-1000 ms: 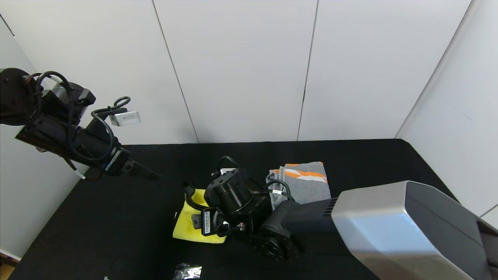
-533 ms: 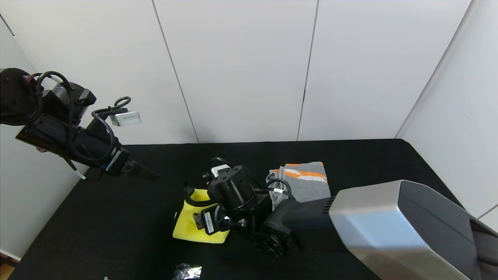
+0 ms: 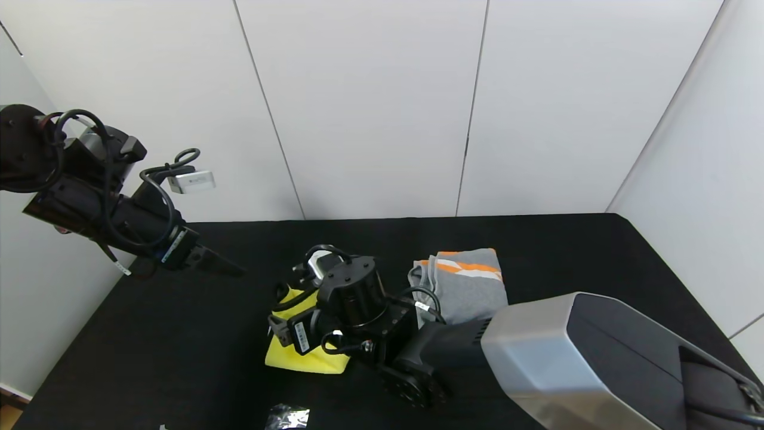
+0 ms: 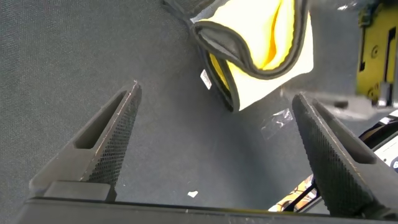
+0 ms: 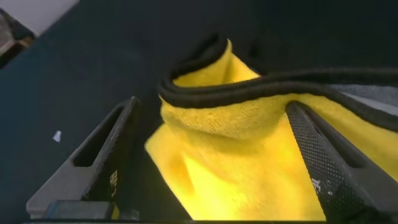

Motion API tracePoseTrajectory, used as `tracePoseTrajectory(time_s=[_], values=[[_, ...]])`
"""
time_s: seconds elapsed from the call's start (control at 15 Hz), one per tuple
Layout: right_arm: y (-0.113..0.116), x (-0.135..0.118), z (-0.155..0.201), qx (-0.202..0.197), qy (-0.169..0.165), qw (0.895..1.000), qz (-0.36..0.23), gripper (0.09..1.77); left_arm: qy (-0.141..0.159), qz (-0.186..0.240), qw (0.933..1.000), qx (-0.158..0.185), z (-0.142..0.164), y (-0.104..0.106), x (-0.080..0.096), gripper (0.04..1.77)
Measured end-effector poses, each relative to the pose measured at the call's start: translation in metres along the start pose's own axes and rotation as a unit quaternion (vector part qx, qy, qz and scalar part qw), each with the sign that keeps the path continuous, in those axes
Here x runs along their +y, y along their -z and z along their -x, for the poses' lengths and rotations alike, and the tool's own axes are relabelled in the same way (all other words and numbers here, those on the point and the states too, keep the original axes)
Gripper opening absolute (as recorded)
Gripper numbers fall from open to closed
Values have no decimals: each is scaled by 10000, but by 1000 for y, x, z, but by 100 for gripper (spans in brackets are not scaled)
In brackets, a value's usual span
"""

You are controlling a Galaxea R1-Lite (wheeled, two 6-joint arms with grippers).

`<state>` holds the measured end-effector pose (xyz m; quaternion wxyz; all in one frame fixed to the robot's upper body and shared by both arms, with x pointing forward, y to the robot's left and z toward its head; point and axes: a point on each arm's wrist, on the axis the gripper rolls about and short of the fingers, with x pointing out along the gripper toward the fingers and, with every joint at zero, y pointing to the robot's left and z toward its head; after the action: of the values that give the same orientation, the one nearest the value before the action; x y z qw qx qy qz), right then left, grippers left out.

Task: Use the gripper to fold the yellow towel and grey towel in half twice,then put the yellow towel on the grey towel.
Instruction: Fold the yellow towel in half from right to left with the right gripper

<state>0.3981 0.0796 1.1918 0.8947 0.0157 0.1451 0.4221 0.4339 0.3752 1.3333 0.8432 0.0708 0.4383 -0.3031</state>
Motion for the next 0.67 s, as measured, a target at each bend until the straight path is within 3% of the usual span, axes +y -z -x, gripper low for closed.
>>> tracePoseTrajectory(time_s=[0.27,0.67], values=[[10,10,-5,-8,-395,9991,133,170,-2,-1,10000,-1,0,0,0,172],[27,33,-5,386,-633,9971,-165,171,11,-5,10000,-22,1,0,-1,172]])
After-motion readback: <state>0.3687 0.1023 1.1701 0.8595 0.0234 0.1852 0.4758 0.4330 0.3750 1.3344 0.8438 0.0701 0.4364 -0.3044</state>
